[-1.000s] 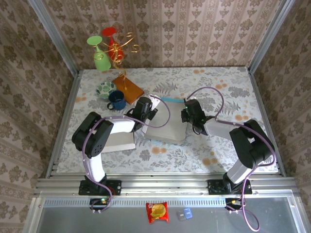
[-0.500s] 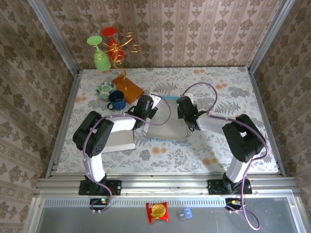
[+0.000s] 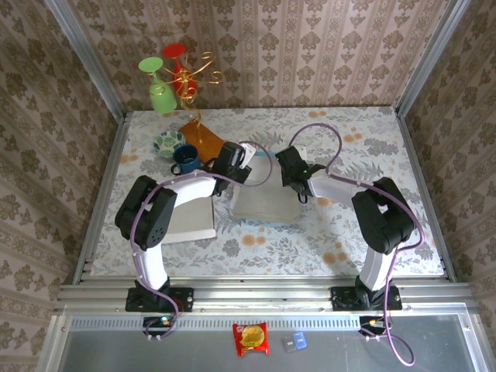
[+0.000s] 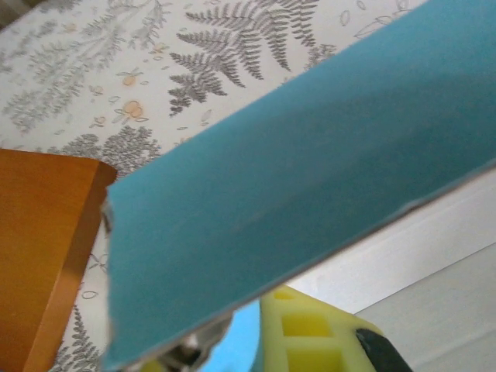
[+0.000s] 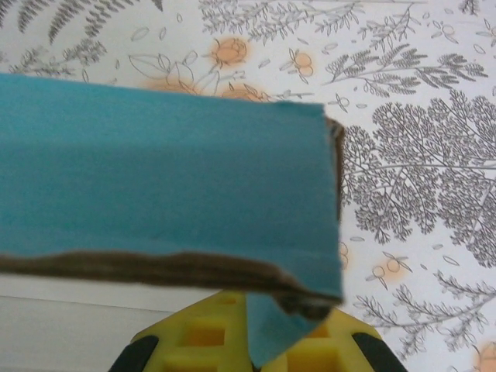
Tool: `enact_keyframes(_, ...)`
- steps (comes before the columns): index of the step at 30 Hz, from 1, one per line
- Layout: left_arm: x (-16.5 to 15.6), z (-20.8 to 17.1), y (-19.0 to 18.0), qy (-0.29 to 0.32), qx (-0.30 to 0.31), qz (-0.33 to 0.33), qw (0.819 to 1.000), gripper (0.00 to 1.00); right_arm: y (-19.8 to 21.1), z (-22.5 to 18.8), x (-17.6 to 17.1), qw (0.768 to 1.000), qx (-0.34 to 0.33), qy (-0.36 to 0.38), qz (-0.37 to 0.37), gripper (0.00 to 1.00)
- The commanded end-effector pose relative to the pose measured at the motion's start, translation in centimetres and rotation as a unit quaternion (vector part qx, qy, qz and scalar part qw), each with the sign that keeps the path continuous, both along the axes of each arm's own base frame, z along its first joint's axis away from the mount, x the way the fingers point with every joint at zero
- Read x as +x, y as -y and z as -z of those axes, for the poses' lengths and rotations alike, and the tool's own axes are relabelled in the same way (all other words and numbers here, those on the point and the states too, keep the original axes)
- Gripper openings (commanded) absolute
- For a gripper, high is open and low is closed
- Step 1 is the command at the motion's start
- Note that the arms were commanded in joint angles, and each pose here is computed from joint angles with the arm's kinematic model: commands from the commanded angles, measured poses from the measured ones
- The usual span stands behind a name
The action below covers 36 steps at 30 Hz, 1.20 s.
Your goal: Fold the paper box
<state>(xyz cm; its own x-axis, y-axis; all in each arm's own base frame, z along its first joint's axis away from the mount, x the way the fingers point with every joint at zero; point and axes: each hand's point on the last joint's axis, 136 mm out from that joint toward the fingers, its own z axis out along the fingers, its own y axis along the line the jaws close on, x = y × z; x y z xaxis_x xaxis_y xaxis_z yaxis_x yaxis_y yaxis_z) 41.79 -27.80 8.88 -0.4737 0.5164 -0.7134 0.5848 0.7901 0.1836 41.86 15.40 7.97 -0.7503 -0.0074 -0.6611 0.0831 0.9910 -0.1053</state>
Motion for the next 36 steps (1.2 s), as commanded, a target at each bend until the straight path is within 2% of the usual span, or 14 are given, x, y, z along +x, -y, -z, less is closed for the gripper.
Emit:
enact_keyframes(1, -2.8, 0.1, 1.1, -0.114, -0.034, 0.021, 0.993, 0.00, 0.3, 1.3, -2.8, 0.996, -0.002, -0.084, 0.019, 0.00)
enact_keyframes(5, -4.3, -0.1, 1.5, -0.191, -0.045, 0.023, 0.980, 0.00, 1.3, 1.9, -4.8, 0.989, 0.018, -0.142, 0.038, 0.00)
enact_keyframes(10, -7.4, 0.6, 2.2, -0.313, -0.047, 0.021, 0.948, 0.00, 1.0, 2.0, -7.1, 0.974, 0.048, -0.218, 0.041, 0.00)
enact_keyframes(17, -10.2, 1.3, 2.7, -0.392, -0.014, 0.022, 0.920, 0.00, 1.0, 2.5, -9.0, 0.959, 0.076, -0.268, 0.058, 0.00)
enact_keyframes(21, -9.9, 1.9, 2.4, -0.396, 0.019, 0.023, 0.918, 0.00, 1.1, 3.1, -8.4, 0.959, 0.080, -0.268, 0.053, 0.00)
enact_keyframes(29, -8.6, 2.7, 2.2, -0.386, 0.041, 0.013, 0.922, 0.00, 0.8, 4.6, -7.5, 0.960, 0.086, -0.262, 0.043, 0.05)
enact_keyframes(36, -8.1, 3.8, 1.7, -0.384, 0.055, -0.010, 0.922, 0.01, 1.4, 4.8, -7.6, 0.959, 0.078, -0.263, 0.068, 0.00)
